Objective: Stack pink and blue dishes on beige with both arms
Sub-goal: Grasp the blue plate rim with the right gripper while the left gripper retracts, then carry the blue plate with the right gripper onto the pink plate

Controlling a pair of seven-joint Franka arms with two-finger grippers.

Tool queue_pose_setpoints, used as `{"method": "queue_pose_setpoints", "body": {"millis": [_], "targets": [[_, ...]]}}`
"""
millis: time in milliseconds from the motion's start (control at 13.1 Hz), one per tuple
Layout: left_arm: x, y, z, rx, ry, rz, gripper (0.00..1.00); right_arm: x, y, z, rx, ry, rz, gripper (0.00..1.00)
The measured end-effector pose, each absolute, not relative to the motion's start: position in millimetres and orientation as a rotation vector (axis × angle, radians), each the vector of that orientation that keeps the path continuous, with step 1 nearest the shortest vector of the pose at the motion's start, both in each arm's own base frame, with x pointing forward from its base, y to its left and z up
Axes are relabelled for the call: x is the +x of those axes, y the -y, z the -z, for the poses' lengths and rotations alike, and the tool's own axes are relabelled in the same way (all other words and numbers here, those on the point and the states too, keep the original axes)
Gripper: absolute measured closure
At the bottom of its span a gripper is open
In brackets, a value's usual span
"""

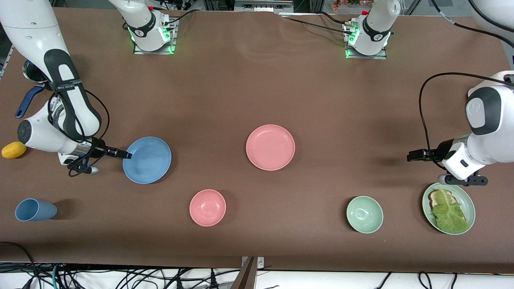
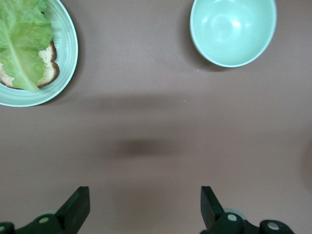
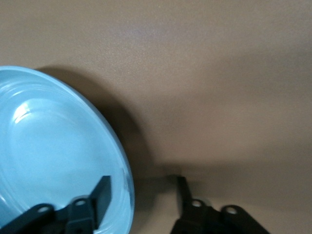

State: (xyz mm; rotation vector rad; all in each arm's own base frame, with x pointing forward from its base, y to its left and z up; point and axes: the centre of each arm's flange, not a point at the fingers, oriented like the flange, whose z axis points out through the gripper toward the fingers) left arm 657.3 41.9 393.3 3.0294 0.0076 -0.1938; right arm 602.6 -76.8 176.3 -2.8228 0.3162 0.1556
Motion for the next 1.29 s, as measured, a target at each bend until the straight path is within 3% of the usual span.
{"method": "queue_pose_setpoints", "body": {"millis": [305,685,990,1295], "targets": [[642,-34,-452,3.03,0.012,0.144,0.0,603,75,-177,-2.818,-0.273,-0.151,0.93],[594,-22,-540,3.022,0.047,0.174,0.0,613,73,-193,-2.806,-0.251,-0.138,0.94],[572,-18,-538,2.997,0.06,0.366,0.0,635,49,-242,-2.73,-0.289,-0.231,0.95],[562,-23,-577,3.041,0.059,0.268,0.0,650,-38,-291,-2.661,-0.279,-0.304,0.95]]}}
